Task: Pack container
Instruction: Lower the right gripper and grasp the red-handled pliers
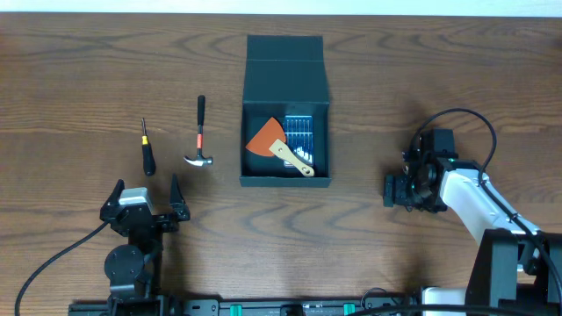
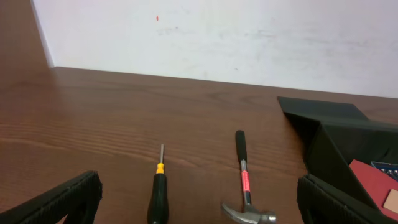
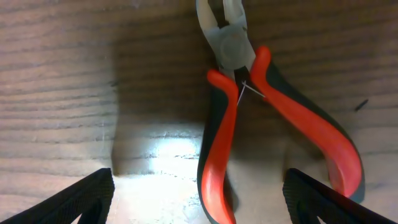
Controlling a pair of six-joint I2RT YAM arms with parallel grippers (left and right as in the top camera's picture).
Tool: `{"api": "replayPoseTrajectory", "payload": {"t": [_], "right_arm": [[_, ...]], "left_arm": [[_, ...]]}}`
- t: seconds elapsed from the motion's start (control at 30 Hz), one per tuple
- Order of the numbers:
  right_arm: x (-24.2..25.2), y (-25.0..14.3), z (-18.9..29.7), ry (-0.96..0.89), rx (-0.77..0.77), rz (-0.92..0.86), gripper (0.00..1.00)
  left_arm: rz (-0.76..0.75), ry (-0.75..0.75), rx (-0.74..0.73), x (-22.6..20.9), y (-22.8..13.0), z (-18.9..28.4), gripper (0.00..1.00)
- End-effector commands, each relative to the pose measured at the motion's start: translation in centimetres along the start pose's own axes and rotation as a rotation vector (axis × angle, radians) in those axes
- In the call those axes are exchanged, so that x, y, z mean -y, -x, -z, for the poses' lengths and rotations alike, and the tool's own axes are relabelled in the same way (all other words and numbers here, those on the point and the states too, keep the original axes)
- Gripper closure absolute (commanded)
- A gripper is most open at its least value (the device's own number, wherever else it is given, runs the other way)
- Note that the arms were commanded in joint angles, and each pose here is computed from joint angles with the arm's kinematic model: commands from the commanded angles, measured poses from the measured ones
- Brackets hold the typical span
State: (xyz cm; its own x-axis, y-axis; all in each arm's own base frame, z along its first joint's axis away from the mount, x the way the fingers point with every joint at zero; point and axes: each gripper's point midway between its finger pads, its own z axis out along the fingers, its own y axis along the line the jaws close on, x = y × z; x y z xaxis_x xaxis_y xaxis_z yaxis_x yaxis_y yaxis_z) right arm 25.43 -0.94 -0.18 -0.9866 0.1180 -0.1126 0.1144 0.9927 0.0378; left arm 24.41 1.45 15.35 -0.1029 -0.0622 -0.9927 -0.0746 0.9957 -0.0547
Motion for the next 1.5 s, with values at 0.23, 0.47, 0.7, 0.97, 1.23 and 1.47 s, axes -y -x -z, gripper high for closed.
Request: {"api": "replayPoseTrajectory", "payload": {"t": [0.23,0.47,0.7,0.97,1.23,1.47], "right_arm": [[0.0,0.5,-0.3,0.011,0.02,-0.02,0.16],[0.0,0.2,-0.9,0.009,-0.003,-0.047,0.21],[0.1,-0.8,-2.4,0.004,-0.07,-0.049,0.21],[0.1,-1.0,-2.9,0.003,-0.086,-0.049,0.41],[0.1,-1.2,-2.9,0.003,-0.091,-0.049,0.57],[0.1,-1.2,-2.8,0.002,-0.094,-0.049,0.6]], "left_arm": [[-0.019,0.007,-0.047,-0.2,-1.7,-0.1,0.01],[-0.019,0.007,-0.047,-0.2,-1.7,-0.1,0.02],[-0.019,0.007,-0.047,-0.2,-1.7,-0.1,0.01],[-0.019,0.007,-0.047,-0.1,-1.7,-0.1,0.01],[-0.019,0.007,-0.047,-0.1,-1.7,-0.1,0.02],[-0.019,0.007,-0.047,-0.1,-1.7,-0.1,0.01]]}}
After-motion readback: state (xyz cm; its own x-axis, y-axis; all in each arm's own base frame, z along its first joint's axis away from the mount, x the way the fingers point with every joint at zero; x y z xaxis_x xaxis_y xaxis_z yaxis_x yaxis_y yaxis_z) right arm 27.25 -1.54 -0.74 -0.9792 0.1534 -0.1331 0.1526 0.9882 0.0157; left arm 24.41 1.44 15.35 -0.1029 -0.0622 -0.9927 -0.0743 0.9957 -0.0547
